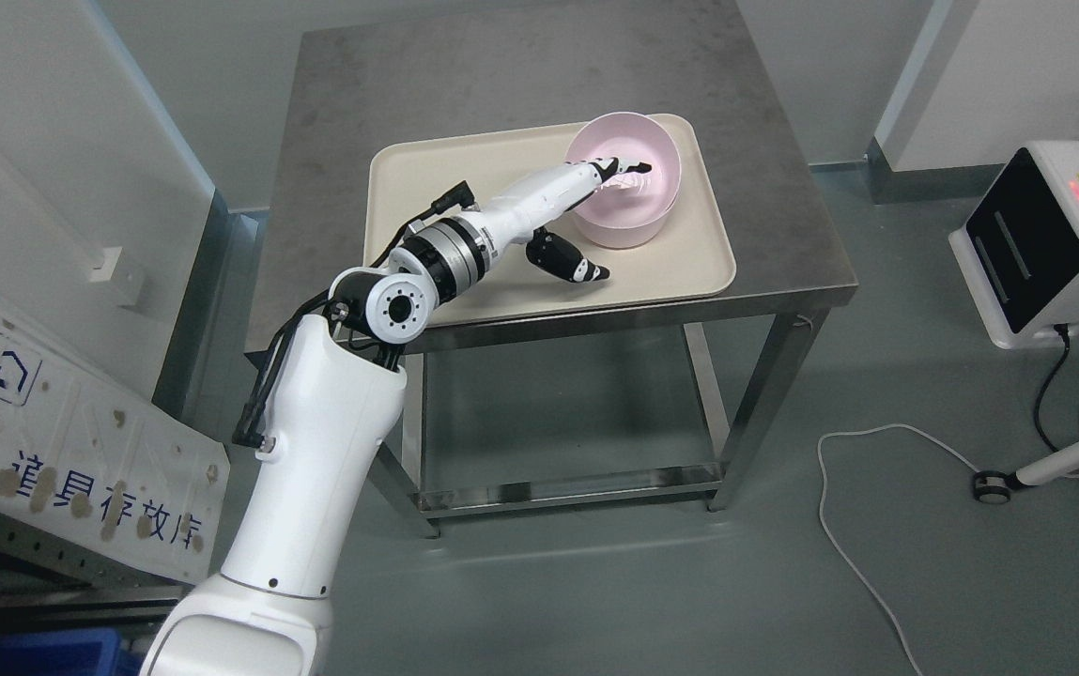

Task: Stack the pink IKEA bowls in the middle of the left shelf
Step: 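Lower the bowl into the farther bowl and release it, then grasp the rim of the stacked pink bowls with the left hand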

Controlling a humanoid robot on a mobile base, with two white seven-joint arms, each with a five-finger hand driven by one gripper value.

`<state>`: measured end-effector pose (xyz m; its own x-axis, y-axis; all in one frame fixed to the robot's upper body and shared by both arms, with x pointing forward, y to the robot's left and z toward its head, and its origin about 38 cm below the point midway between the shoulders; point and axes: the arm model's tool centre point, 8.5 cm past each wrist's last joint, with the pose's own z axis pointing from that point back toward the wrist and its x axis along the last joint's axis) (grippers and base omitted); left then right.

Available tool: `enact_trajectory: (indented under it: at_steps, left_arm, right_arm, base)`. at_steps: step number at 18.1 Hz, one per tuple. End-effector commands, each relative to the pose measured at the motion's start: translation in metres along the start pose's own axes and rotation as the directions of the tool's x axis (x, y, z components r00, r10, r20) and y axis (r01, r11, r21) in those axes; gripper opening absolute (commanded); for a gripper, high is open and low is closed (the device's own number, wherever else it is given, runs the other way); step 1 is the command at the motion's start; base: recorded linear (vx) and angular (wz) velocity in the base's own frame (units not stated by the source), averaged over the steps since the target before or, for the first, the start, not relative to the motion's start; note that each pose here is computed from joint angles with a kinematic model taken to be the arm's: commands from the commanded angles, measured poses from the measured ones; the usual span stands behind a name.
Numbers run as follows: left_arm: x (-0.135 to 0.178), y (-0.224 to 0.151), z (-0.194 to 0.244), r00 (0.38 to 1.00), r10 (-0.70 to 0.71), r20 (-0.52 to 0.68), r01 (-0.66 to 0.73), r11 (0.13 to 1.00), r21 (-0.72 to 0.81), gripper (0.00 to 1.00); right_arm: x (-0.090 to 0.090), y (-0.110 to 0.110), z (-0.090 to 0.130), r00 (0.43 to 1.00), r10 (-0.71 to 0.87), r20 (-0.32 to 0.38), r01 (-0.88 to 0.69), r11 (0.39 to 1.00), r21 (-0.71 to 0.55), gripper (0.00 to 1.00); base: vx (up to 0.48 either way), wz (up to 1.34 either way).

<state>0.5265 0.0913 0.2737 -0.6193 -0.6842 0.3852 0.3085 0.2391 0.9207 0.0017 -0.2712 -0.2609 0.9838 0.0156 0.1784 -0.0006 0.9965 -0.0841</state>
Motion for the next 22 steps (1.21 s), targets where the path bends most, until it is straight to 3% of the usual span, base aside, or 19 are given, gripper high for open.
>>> enact_trajectory:
  at_steps: [1, 4, 13, 22]
  left_arm:
    - [0.004, -0.001, -0.005, 0.993, -0.109, -0.054, 0.107, 0.993, -0.041, 0.78]
    - [0.005, 0.002, -0.005, 0.99, -0.126, -0.059, 0.124, 0.991, -0.041, 0.68]
    - [0.018, -0.006, -0.019, 0.961, -0.268, -0.066, 0.26, 0.959, -0.11, 0.62]
    - [0.017, -0.009, -0.02, 0.959, -0.277, -0.062, 0.268, 0.956, -0.121, 0.39]
  right_arm:
    - [0.0, -0.012, 0.0, 1.0, 0.001, -0.001, -0.001, 1.0, -0.018, 1.0]
    - [0.0, -0.012, 0.0, 1.0, 0.001, -0.001, -0.001, 1.0, -0.018, 1.0]
    - [0.0, -0.011, 0.0, 1.0, 0.001, -0.001, -0.001, 1.0, -0.017, 1.0]
    - [0.0, -0.012, 0.0, 1.0, 0.001, -0.001, -0.001, 1.0, -0.018, 1.0]
  base:
    - [0.0, 0.0]
    - [0.0, 0.0]
    - [0.0, 0.0]
    - [0.0, 0.0]
